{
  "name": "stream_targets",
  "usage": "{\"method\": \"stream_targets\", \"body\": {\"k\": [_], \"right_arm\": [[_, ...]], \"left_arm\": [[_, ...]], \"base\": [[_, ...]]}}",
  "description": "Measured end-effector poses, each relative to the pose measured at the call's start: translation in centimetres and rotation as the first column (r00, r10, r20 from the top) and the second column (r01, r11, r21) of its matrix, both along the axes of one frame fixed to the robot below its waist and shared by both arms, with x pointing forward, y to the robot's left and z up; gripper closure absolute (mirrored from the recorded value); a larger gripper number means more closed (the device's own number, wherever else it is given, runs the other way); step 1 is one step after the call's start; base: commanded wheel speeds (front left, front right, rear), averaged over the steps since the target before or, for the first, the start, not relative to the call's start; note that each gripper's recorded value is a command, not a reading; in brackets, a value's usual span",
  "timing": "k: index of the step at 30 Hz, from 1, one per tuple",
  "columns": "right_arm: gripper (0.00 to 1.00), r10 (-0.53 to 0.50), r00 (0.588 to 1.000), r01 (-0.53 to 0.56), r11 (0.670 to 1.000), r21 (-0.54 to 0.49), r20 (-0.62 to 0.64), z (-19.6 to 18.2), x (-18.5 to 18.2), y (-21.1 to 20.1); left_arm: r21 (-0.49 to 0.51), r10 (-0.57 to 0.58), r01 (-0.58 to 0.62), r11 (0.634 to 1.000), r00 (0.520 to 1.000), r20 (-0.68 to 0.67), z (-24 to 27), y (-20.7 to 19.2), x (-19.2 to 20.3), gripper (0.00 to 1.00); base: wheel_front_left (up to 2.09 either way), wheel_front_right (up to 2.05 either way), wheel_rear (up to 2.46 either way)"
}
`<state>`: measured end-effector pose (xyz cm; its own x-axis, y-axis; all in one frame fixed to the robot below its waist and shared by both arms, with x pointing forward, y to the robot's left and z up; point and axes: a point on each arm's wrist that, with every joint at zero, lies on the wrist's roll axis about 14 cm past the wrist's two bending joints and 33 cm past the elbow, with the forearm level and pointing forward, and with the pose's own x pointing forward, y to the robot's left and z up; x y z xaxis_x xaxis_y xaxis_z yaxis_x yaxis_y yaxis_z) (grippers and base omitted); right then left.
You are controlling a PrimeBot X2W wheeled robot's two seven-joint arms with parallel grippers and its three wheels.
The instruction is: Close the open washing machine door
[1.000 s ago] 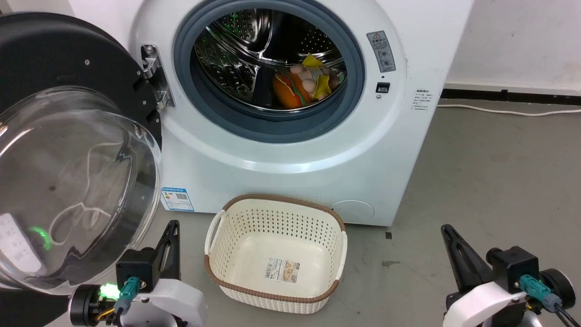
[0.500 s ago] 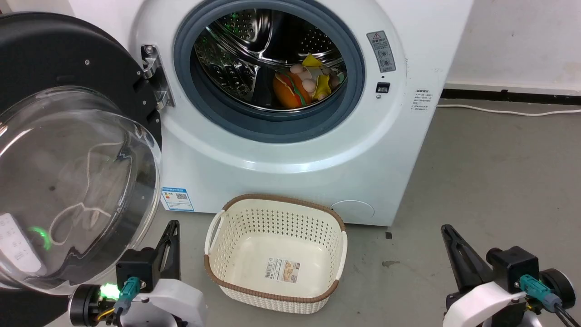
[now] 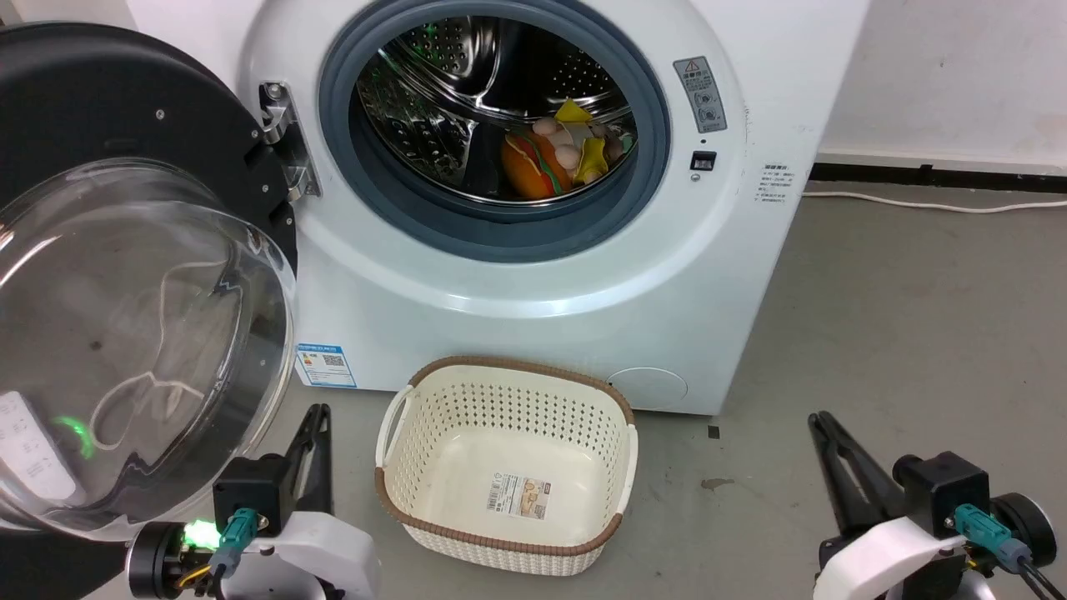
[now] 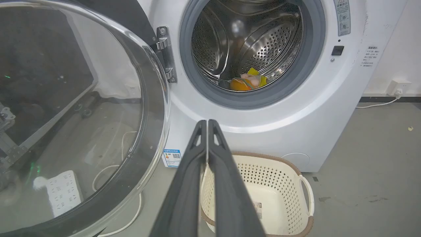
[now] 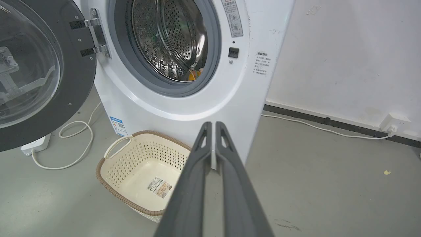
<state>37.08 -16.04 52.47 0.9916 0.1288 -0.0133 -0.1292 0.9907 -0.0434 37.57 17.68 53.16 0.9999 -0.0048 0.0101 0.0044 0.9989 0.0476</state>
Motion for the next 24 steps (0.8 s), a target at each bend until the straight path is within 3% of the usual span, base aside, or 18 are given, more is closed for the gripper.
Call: {"method": "stream_targets", "body": {"k": [24], "right_arm": [[0.0,0.029,0.999,-0.03,0.998,0.046,0.03,0.3,0.6,1.0]], "left_arm": [[0.0,0.019,-0.019,1.0,0.999,0.037,0.5,0.6,-0.8,0.0]], "base": [[0.0,0.0,0.0]]}}
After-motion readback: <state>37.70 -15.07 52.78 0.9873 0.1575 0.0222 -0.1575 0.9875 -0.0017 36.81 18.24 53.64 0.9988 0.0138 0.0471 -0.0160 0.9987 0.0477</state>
